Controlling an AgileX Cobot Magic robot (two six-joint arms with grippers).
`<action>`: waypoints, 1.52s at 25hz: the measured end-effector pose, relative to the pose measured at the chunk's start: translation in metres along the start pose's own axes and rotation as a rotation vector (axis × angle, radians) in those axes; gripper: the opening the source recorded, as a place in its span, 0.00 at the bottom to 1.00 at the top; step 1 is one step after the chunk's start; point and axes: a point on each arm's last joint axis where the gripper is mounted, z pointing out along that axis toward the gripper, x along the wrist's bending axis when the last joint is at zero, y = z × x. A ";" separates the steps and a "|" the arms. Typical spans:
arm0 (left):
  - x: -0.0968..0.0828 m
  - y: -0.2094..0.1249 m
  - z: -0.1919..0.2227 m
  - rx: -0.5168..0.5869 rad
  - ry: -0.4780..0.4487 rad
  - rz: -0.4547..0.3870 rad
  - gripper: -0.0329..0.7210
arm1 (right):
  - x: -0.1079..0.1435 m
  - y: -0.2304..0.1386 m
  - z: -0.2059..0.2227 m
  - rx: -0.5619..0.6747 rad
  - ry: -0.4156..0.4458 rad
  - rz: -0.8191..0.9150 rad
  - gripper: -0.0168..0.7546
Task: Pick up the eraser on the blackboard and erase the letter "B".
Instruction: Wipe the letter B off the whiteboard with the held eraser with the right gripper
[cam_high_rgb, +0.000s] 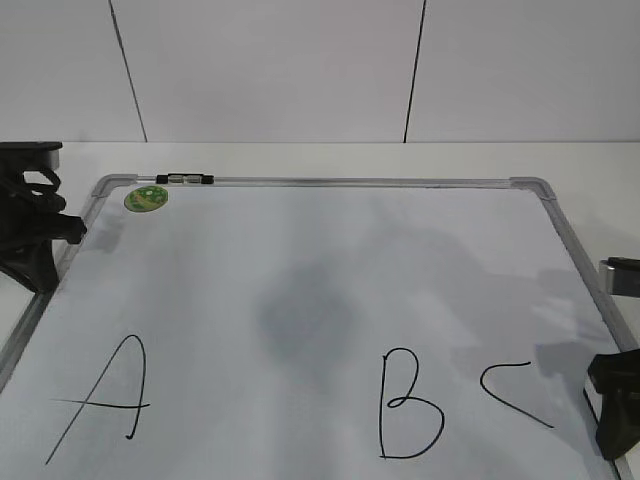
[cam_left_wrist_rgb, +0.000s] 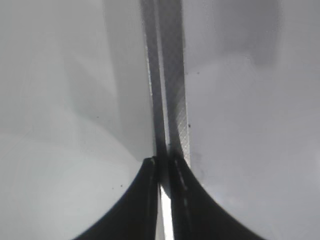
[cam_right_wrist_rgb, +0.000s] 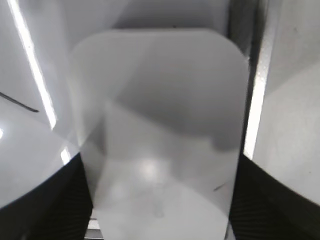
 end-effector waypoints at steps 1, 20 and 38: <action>0.000 0.000 0.000 0.000 0.000 0.000 0.08 | 0.000 0.000 0.000 0.002 -0.002 -0.001 0.75; 0.000 0.000 0.000 0.002 0.000 0.000 0.08 | 0.004 0.008 -0.026 0.000 -0.002 -0.018 0.72; -0.001 -0.001 0.000 0.016 -0.006 -0.003 0.08 | 0.109 0.004 -0.060 -0.101 0.004 -0.273 0.72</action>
